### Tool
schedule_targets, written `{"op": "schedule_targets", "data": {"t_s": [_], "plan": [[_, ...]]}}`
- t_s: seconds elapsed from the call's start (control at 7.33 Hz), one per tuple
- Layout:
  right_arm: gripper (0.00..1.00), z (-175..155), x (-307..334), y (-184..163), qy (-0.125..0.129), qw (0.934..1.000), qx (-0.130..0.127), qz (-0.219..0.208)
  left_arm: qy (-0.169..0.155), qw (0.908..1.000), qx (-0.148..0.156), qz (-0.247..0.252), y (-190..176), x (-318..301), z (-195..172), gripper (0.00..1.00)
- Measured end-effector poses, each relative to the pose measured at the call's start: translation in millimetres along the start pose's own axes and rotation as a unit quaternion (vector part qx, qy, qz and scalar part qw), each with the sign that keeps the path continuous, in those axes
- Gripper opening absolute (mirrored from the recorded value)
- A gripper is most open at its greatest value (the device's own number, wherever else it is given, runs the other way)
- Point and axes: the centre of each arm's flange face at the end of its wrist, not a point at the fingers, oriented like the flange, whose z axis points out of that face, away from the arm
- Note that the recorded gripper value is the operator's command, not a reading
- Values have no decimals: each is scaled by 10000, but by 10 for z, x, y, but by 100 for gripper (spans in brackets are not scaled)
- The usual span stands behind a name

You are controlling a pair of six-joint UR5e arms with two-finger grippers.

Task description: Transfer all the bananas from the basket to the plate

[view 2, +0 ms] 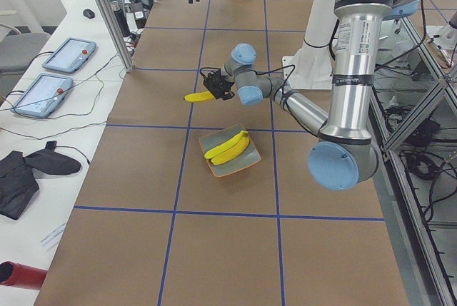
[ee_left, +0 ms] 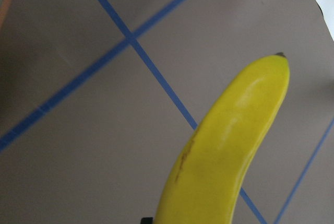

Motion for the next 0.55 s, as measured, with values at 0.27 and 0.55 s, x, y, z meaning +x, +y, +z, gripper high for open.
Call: {"op": "schedule_targets", "data": {"t_s": [0.27, 0.55], "plan": [[100, 19, 23, -12, 29, 10000, 39, 9, -112, 9991, 345, -203, -264, -218, -16, 0], [100, 47, 41, -7, 51, 10000, 38, 15, -250, 9971, 613, -370, -431, -372, 149, 0]]}}
